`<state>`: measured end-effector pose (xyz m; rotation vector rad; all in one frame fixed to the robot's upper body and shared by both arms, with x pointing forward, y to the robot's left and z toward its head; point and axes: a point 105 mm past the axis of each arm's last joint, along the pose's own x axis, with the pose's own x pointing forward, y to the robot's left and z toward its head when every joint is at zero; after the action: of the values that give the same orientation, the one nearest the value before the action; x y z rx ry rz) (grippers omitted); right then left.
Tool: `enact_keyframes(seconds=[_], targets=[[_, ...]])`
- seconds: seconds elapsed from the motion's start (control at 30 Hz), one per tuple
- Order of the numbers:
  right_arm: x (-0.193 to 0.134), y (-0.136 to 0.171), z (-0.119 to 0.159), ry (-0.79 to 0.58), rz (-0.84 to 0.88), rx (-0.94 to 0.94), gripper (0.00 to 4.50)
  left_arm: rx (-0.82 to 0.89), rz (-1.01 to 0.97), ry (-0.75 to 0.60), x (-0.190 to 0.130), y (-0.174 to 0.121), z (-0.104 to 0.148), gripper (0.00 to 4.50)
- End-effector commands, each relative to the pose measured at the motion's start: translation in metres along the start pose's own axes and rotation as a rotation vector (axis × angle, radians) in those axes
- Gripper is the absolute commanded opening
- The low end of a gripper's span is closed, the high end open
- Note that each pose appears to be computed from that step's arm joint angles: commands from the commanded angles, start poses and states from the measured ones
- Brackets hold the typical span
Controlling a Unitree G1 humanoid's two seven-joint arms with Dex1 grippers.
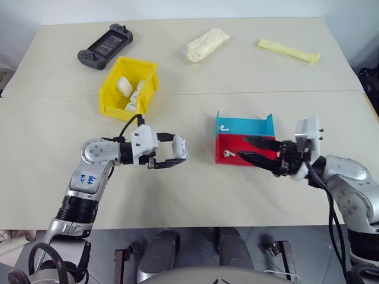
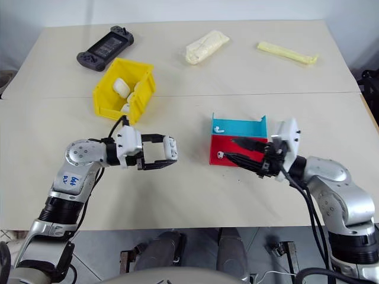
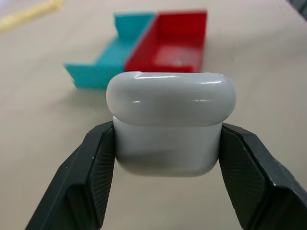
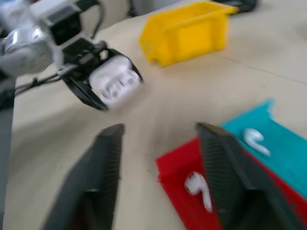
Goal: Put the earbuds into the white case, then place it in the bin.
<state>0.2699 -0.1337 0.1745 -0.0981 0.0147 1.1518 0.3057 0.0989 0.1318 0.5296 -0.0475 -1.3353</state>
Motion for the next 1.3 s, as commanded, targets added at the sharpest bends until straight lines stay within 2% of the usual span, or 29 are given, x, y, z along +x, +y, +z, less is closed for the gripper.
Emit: enact_keyframes(seconds=[0.03, 0.1, 0.13, 0.3, 0.5, 0.77, 0.9, 1.0, 1.1, 1.17, 1.3], targets=[[0.027, 0.018, 0.013, -0.009, 0.113, -0.103, 0.83, 0.07, -0.016, 0.007, 0.013, 0.005, 0.016, 2.81], [0.042, 0.024, 0.014, -0.002, 0.149, -0.127, 0.19, 0.054, -0.025, 0.006, 0.022, 0.003, 0.018, 2.81], [0.047, 0.025, 0.015, 0.004, 0.158, -0.138, 0.05, 0.05, -0.031, 0.008, 0.025, 0.003, 0.019, 2.81], [0.073, 0.031, 0.012, 0.033, 0.167, -0.152, 0.05, 0.032, -0.039, 0.014, 0.037, 0.0, 0.023, 2.81], [0.078, 0.031, 0.003, 0.08, 0.156, -0.143, 0.05, 0.031, -0.038, 0.022, 0.039, 0.0, 0.025, 2.81], [0.052, 0.01, -0.024, 0.207, 0.045, -0.104, 0.05, 0.007, -0.026, -0.064, 0.033, 0.001, 0.038, 2.81], [0.035, 0.005, -0.026, 0.211, 0.015, -0.076, 0.05, 0.002, 0.008, -0.135, 0.027, 0.001, 0.044, 2.81], [0.021, 0.006, -0.021, 0.163, 0.005, -0.041, 0.05, -0.052, 0.057, -0.182, 0.019, 0.002, 0.044, 2.81], [0.0, 0.005, -0.012, 0.085, -0.058, -0.055, 0.57, -0.131, 0.169, -0.209, -0.003, 0.006, 0.037, 2.81], [-0.015, 0.012, -0.009, 0.048, -0.054, -0.046, 1.18, -0.187, 0.265, -0.224, -0.02, 0.009, 0.031, 2.81], [-0.033, 0.011, 0.0, 0.036, -0.087, -0.149, 2.48, -0.252, 0.512, -0.225, -0.053, 0.021, 0.019, 2.81]])
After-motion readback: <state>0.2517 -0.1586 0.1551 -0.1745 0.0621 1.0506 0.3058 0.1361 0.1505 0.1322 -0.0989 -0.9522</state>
